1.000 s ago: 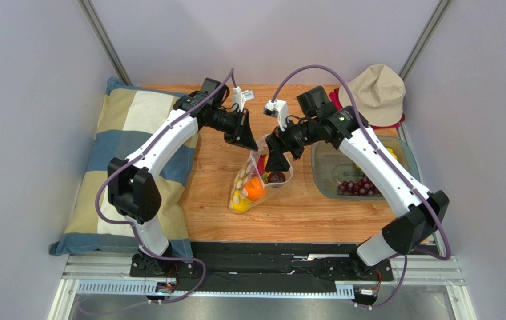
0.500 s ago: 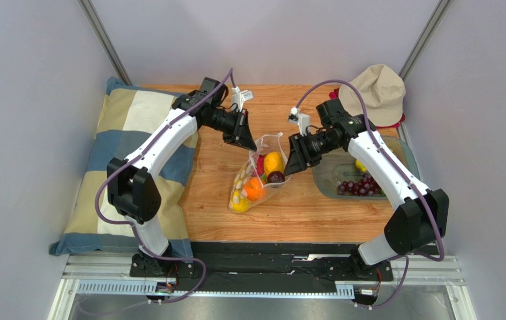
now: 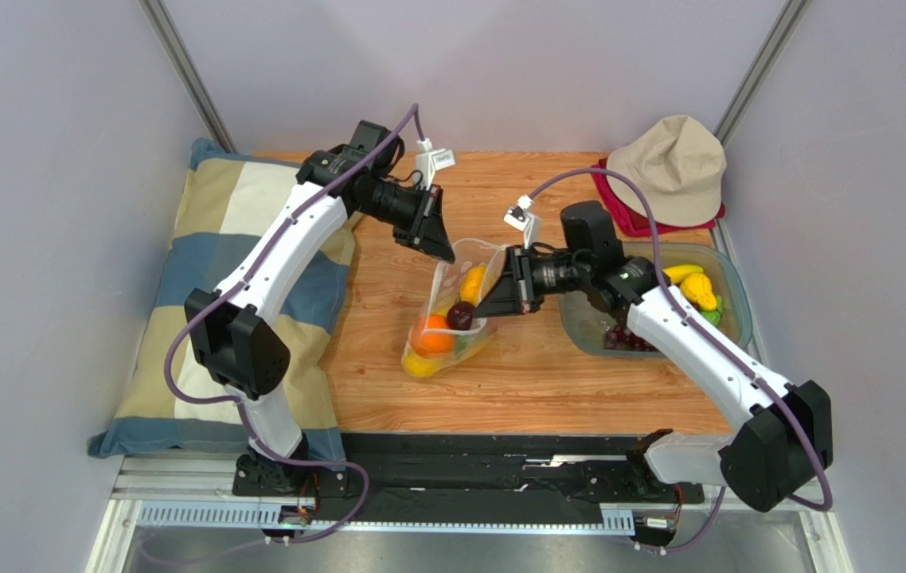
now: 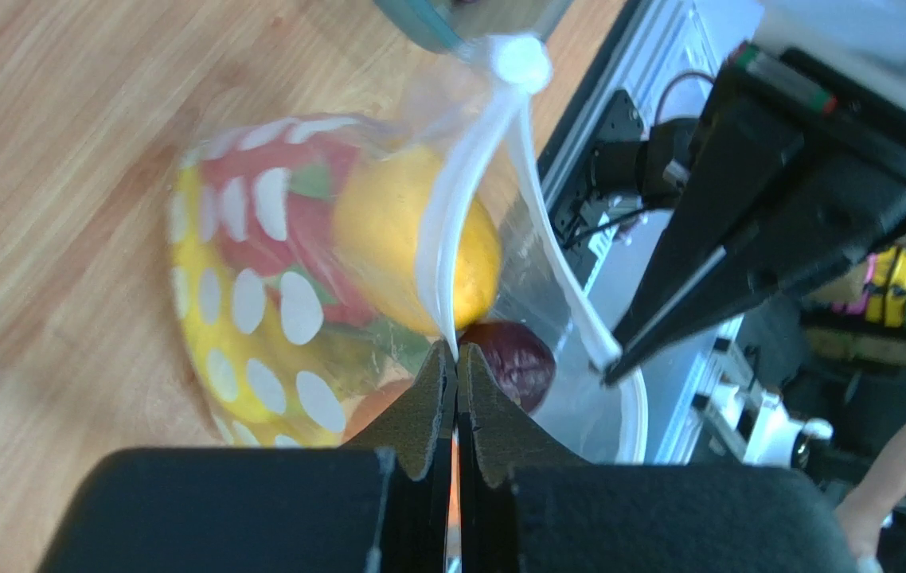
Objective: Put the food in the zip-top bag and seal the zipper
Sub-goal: Zip the zipper food storage bag at the center of the board.
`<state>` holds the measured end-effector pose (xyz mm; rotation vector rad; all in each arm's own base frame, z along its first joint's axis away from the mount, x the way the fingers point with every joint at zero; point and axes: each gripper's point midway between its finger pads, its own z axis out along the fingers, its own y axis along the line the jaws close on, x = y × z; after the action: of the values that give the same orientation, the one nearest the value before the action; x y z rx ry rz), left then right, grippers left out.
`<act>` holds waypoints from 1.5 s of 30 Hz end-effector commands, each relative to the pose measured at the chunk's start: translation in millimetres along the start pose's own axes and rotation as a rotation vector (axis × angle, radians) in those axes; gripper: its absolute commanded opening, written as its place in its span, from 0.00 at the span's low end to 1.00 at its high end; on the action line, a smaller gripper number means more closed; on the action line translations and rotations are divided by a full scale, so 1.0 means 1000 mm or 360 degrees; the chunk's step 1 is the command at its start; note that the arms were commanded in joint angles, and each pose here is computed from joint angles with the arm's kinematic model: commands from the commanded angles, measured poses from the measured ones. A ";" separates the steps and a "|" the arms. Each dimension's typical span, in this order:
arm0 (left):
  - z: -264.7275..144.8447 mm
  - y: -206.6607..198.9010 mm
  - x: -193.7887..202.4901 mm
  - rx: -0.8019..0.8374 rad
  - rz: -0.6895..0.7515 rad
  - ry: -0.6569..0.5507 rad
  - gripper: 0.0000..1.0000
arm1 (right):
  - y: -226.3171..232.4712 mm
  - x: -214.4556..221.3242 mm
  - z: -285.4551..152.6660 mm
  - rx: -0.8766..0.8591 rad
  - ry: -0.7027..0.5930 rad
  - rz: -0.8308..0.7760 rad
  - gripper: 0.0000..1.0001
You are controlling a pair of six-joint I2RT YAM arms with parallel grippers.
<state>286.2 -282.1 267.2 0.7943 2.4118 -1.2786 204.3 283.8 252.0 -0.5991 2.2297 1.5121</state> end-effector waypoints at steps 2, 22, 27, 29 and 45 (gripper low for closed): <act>0.005 -0.011 0.011 0.0177 0.0161 0.0127 0.01 | 0.019 -0.029 0.024 -0.0033 -0.0181 -0.0127 0.00; 0.018 -0.012 0.039 0.0384 0.0244 0.0373 0.01 | 0.022 -0.036 -0.056 0.0346 -0.0348 -0.1274 1.00; 0.018 -0.014 0.034 0.0409 0.0312 0.0345 0.01 | 0.010 -0.055 -0.090 0.0330 -0.0333 -0.1228 1.00; 0.019 -0.015 0.034 0.0420 0.0325 0.0340 0.02 | -0.001 -0.055 -0.093 0.0267 -0.0306 -0.1294 1.00; 0.017 -0.013 0.032 0.0423 0.0472 0.0295 0.03 | -0.069 -0.041 -0.072 -0.0055 -0.0071 -0.1634 0.94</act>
<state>266.5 -297.8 231.1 1.2881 2.2380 -1.4707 267.7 193.0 241.6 -1.3598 1.5777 0.8795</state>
